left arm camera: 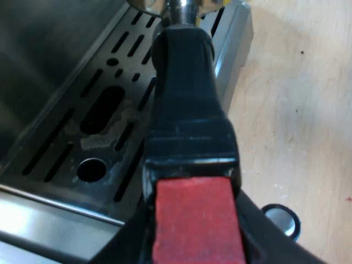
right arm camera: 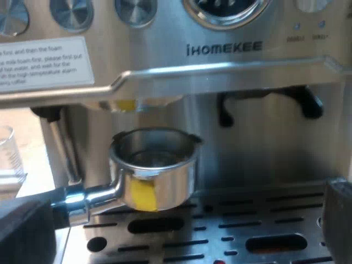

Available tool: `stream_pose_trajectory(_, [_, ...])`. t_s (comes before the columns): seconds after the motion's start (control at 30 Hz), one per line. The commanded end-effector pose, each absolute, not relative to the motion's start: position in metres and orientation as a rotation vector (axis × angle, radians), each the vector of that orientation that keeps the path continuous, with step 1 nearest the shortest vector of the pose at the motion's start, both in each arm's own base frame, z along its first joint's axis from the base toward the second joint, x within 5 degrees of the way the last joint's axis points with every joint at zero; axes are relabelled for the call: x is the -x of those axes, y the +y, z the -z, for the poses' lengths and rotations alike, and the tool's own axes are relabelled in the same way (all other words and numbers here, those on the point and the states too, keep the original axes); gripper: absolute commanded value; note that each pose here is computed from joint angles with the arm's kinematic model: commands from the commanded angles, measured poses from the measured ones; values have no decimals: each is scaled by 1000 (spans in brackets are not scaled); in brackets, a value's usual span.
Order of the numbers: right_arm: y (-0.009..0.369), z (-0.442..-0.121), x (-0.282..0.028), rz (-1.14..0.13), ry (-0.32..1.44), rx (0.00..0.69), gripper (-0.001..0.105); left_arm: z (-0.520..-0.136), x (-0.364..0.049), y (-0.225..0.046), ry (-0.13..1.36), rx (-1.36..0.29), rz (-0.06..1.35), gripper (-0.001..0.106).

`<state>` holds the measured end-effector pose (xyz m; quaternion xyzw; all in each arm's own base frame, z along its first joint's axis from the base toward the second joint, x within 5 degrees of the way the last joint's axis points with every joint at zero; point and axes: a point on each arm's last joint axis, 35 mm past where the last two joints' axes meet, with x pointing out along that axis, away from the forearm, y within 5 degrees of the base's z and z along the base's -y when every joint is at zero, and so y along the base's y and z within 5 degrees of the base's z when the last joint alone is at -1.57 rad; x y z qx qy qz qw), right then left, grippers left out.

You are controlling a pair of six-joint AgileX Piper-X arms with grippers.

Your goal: Put the handle in the coffee machine

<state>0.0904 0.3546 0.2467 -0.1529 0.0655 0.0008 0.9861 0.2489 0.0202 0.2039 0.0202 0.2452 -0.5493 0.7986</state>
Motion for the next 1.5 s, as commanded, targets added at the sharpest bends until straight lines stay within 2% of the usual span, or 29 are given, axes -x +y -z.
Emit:
stream_pose_trajectory(0.03, [354, -249, -87, 18, 110, 315, 102, -211, -250, 19, 451, 10, 1210, 0])
stream_pose_trajectory(0.37, [355, -248, -88, -23, 138, 313, 102, -214, -261, 22, 439, 2, 1163, 0])
stream_pose_trajectory(0.83, [362, -247, -92, -188, 229, 344, 102, -214, -263, 22, 443, -2, 1152, 0])
stream_pose_trajectory(1.03, [367, -257, -106, -198, 186, 330, 102, -214, -263, 23, 455, 14, 1146, 0])
stream_pose_trajectory(1.5, [363, -257, -122, -167, 198, 325, 102, -215, -265, 23, 437, -11, 1139, 0])
